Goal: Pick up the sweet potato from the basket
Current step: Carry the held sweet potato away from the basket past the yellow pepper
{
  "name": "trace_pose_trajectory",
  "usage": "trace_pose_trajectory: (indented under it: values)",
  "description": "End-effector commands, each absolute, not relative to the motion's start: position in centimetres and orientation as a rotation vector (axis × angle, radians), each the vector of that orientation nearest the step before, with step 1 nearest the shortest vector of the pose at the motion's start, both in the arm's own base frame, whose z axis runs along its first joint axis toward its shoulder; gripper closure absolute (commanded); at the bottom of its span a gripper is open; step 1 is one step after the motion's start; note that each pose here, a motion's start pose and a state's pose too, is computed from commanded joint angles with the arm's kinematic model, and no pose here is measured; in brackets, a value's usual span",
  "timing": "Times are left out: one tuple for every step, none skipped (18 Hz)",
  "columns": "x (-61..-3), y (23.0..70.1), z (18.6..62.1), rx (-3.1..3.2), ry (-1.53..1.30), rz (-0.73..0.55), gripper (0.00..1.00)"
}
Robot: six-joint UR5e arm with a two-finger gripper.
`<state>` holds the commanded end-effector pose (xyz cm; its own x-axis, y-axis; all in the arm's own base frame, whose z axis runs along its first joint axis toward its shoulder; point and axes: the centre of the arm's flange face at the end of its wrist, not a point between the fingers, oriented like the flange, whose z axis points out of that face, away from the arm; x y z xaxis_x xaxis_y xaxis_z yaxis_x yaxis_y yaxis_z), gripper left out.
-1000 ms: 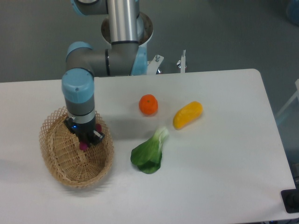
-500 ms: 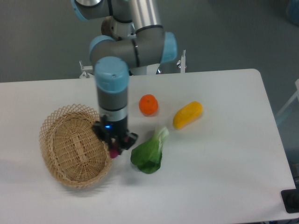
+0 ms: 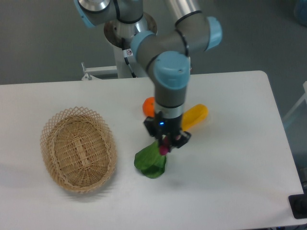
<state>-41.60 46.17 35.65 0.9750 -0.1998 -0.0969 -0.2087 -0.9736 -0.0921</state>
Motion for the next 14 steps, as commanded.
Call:
trace_pose_trajectory:
  values:
    - [-42.6, 45.9, 36.1, -3.03, 0.356, 0.125, 1.0]
    - [-43.5, 45.5, 36.6, -3.03, 0.389, 0.122, 1.0]
    - [-44.4, 45.2, 36.7, -3.029, 0.414, 0.12, 1.0]
    - [-45.2, 45.1, 36.6, -3.026, 0.449, 0.125, 1.0]
    - [-46.1, 44.9, 36.5, -3.023, 0.473, 0.129, 1.0]
    - [-46.8, 44.8, 36.3, -3.021, 0.494, 0.131, 1.0]
    - [-47.8, 44.5, 36.0, -3.021, 0.499, 0.133, 0.99]
    - [-49.0, 44.1, 35.6, -3.022, 0.511, 0.131, 0.98]
    - [-50.3, 43.8, 35.2, -3.016, 0.546, 0.138, 0.97]
    - [-51.5, 43.9, 34.7, -3.01, 0.587, 0.141, 0.97]
    - [-52.6, 43.7, 34.6, -3.009, 0.595, 0.149, 0.96]
    - [-53.6, 43.4, 34.5, -3.008, 0.586, 0.153, 0.96]
    - [-54.2, 43.2, 34.2, -3.009, 0.586, 0.154, 0.95]
    - [-54.4, 43.1, 33.8, -3.01, 0.597, 0.149, 0.94]
